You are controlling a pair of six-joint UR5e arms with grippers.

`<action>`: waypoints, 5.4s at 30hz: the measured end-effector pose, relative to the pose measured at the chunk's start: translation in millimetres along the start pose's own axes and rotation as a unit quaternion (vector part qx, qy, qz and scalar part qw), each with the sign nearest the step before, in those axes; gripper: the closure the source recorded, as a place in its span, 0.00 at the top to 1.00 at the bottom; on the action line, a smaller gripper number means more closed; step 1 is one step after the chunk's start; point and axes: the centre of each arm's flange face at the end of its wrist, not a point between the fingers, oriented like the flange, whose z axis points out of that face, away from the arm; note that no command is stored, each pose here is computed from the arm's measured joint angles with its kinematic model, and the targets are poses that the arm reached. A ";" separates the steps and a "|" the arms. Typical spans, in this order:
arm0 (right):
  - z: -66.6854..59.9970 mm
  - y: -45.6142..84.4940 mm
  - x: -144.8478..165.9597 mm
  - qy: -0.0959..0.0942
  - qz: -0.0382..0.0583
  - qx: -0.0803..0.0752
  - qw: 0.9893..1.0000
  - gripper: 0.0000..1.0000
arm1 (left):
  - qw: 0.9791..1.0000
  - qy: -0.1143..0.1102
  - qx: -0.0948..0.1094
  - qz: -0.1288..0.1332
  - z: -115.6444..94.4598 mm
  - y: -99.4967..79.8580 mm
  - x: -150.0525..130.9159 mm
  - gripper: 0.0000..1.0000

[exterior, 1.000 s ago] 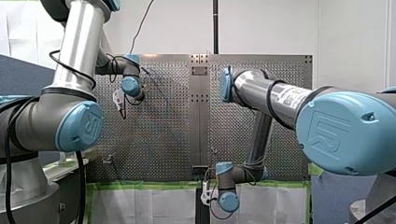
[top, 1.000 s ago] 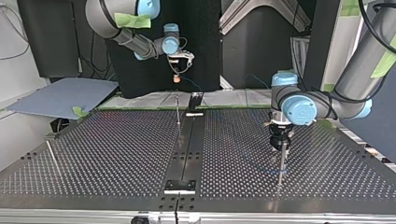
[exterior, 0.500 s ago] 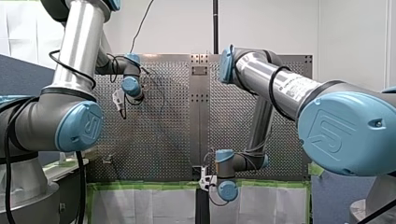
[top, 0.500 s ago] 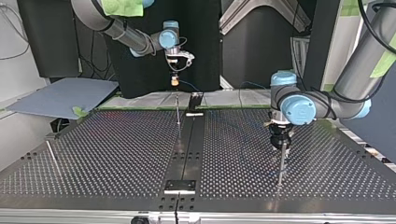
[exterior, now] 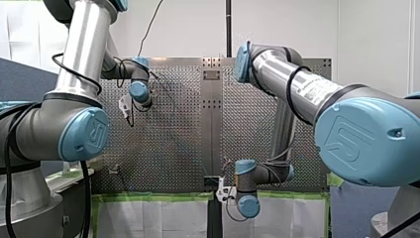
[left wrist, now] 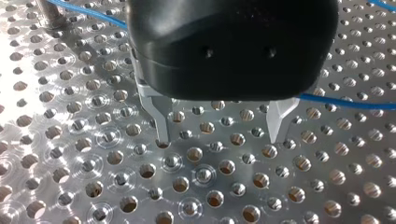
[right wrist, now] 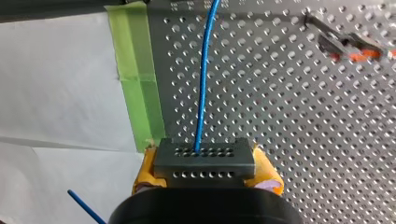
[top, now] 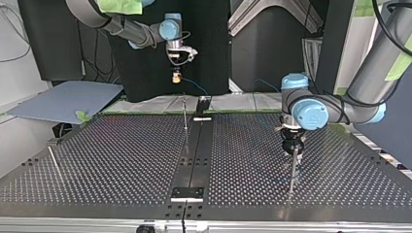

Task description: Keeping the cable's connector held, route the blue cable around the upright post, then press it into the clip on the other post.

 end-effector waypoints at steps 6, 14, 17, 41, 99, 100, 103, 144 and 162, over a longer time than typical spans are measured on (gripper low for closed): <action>-8.2 9.4 19.3 0.022 0.010 0.001 1.000 0.00 | 1.000 0.001 -0.005 -0.002 -0.7 0.7 0.5 0.99; -22.9 22.8 29.2 0.036 0.013 0.020 0.999 0.00 | 1.000 0.002 -0.007 -0.009 -2.0 -0.9 1.4 0.99; -31.9 29.7 26.1 0.035 0.011 0.026 0.999 0.00 | 1.000 0.002 -0.008 -0.011 -2.5 -1.4 1.9 0.99; -55.1 58.2 17.9 0.020 -0.002 0.058 0.998 0.00 | 0.994 0.023 0.022 -0.101 -8.2 -15.7 9.1 0.99; -52.6 57.5 18.6 0.022 -0.010 0.059 0.998 0.00 | 0.916 -0.030 0.030 -0.400 -61.6 56.2 23.2 0.99; -52.6 57.5 18.6 0.022 -0.010 0.059 0.998 0.00 | 0.913 -0.029 0.032 -0.405 -64.4 55.7 22.5 0.99; -52.5 57.5 18.6 0.022 -0.010 0.059 0.998 0.00 | 0.906 -0.026 0.040 -0.420 -74.3 53.9 19.4 0.99; -52.4 58.5 17.3 0.014 -0.010 0.057 0.998 0.00 | 0.891 -0.024 0.065 -0.449 -183.8 27.3 -44.5 0.99; -52.8 58.5 15.3 0.002 -0.009 0.056 0.998 0.00 | 0.925 -0.057 0.080 -0.367 -221.8 7.9 -105.3 0.99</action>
